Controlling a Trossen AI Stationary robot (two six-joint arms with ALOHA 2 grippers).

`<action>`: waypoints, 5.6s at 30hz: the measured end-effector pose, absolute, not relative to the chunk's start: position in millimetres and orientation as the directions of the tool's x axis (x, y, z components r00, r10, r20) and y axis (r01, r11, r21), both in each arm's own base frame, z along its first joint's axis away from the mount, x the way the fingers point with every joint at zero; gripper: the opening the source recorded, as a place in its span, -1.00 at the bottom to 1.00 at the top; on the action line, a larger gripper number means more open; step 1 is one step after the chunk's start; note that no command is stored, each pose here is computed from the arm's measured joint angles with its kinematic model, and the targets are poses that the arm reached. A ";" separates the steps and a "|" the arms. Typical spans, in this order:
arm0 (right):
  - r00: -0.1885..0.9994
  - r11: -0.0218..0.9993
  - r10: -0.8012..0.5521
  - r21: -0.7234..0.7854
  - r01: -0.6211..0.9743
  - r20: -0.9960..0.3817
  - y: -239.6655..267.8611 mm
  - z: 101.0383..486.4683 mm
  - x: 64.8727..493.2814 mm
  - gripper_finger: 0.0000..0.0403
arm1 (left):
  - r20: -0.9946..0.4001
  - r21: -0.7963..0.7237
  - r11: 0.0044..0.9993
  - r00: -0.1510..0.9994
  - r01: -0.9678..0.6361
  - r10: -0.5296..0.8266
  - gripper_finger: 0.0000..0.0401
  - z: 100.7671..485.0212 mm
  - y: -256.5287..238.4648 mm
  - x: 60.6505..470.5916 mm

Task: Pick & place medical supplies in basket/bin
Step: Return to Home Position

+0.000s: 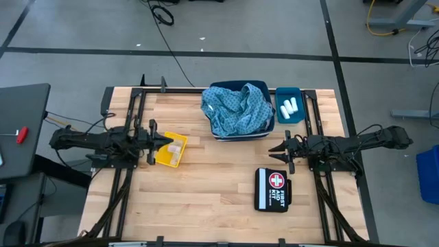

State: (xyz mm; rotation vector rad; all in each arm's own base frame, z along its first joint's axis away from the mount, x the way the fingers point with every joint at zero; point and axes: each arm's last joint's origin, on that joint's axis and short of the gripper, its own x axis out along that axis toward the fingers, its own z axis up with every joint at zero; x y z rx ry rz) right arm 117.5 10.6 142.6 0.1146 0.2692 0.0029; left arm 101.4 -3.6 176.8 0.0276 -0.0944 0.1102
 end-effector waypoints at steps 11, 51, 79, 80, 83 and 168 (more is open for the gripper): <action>0.975 0.991 0.063 0.129 -0.036 -0.214 12.0 147.6 118.7 -0.49 | 0.061 0.056 0.998 0.998 0.011 -0.014 -0.99 171.9 -12.5 95.8; 0.997 0.996 0.078 0.046 -0.076 -0.029 12.5 165.6 120.2 -0.67 | 0.002 0.013 1.000 1.000 0.019 -0.019 -0.95 166.7 -13.0 99.0; 0.998 0.998 0.063 0.015 -0.064 0.017 9.1 167.2 97.0 -0.67 | -0.076 -0.013 1.000 0.997 -0.016 0.015 -0.95 159.9 -12.8 104.0; 0.998 0.998 0.063 0.016 -0.063 0.016 9.1 167.1 97.0 -0.67 | -0.074 -0.010 1.000 0.997 -0.026 0.025 -0.96 160.2 -12.5 103.9; 0.998 0.997 0.063 0.039 -0.063 0.015 9.1 167.0 97.1 -0.67 | -0.072 -0.008 0.999 0.997 -0.038 0.037 -0.95 160.4 -12.2 103.9; 0.998 0.996 0.061 0.064 -0.062 0.013 9.1 166.9 97.1 -0.67 | -0.010 -0.054 0.995 0.997 -0.083 0.082 -0.95 166.4 -11.0 104.4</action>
